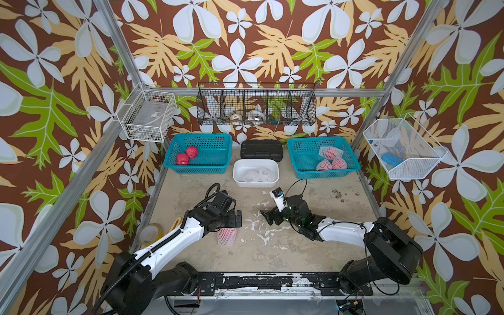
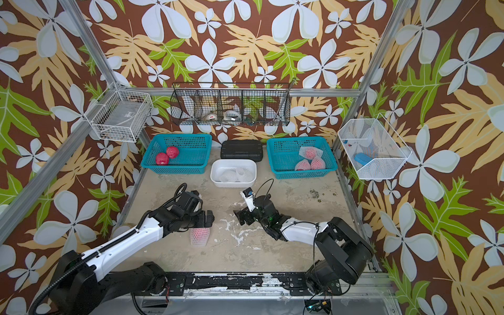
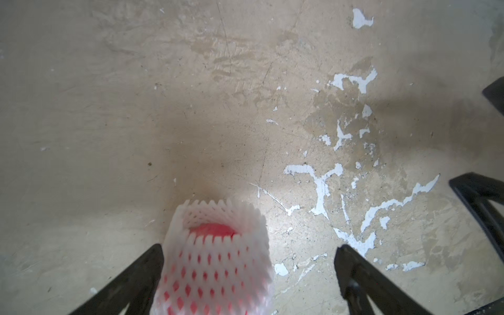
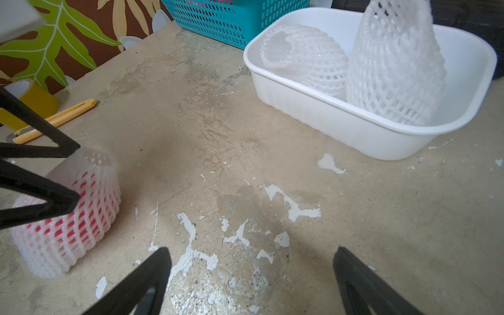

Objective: Remove foam nets from apples
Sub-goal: Remove the foam net from the apple.

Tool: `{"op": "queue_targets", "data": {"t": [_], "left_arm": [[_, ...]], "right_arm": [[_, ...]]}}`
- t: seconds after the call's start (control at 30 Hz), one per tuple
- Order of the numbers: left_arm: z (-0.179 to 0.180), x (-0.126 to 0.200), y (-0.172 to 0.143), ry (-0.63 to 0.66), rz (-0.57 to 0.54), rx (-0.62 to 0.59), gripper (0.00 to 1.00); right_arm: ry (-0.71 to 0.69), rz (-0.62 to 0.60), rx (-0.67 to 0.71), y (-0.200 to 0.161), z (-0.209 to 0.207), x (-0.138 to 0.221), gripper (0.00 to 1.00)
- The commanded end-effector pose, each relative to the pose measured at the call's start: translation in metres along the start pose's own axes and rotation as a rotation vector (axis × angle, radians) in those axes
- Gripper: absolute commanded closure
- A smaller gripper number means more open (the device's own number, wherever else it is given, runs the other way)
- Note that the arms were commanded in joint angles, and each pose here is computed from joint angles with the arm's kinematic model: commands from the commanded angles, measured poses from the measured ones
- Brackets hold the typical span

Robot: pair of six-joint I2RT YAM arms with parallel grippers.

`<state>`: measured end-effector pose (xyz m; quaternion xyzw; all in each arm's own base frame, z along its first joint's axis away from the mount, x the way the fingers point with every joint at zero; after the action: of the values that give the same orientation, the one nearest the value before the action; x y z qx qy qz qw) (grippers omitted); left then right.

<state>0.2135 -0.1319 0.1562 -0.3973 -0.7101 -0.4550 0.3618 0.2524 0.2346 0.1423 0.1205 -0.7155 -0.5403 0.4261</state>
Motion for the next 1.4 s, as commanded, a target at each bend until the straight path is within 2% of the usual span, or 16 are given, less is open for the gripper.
{"op": "queue_targets", "data": {"t": [0.0,0.13,0.3,0.5,0.57,0.63,0.67,0.83,1.0,1.17,1.23,1.37], "left_arm": [[-0.001,-0.009,0.005,0.028,-0.007,-0.058,0.0],[-0.002,-0.02,0.006,0.062,0.029,-0.079,0.02],[-0.003,-0.023,0.01,0.083,0.02,-0.108,0.19],[-0.003,-0.025,0.01,0.087,0.029,-0.113,0.44],[-0.003,-0.026,0.01,0.09,0.032,-0.114,0.48],[-0.003,-0.025,0.01,0.09,0.03,-0.115,0.57],[-0.003,-0.026,0.01,0.09,0.031,-0.114,0.57],[-0.005,-0.023,0.014,0.096,0.022,-0.121,0.79],[-0.014,-0.009,0.027,0.085,-0.029,-0.133,0.91],[-0.049,0.026,0.058,-0.078,-0.157,-0.129,1.0],[-0.067,0.048,0.069,-0.224,-0.235,-0.147,1.0],[-0.076,0.079,0.073,-0.436,-0.442,-0.18,1.0]], "right_arm": [[-0.001,-0.012,0.004,0.002,0.0,0.001,0.05],[0.007,-0.008,0.004,0.002,0.001,0.001,0.05],[-0.009,-0.006,0.007,0.003,-0.001,0.002,0.05],[-0.018,-0.011,0.01,0.004,-0.002,0.004,0.05],[-0.018,-0.008,0.009,0.004,-0.002,0.003,0.05],[-0.022,-0.003,0.009,0.003,-0.002,0.003,0.04],[-0.023,-0.004,0.01,0.003,-0.002,0.003,0.05],[-0.029,-0.005,0.009,0.004,-0.003,0.003,0.04],[-0.038,-0.002,0.009,0.003,-0.004,0.004,0.04],[-0.057,-0.001,0.014,0.003,-0.005,0.005,0.04],[-0.06,-0.002,0.015,0.003,-0.006,0.005,0.04],[-0.078,-0.011,0.012,0.002,-0.007,0.007,0.04]]}}
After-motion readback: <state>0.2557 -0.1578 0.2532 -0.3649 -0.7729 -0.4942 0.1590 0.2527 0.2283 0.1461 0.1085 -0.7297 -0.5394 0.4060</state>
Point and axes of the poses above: each gripper's point midway between its finger pads, its own x axis back along the fingers, its own z axis along the line the jaws close on, y = z × x, the point moved 8 cm from there along x, back along the fingers, and after that the axes turned 13 degrees about x, right-handed, at the moved point
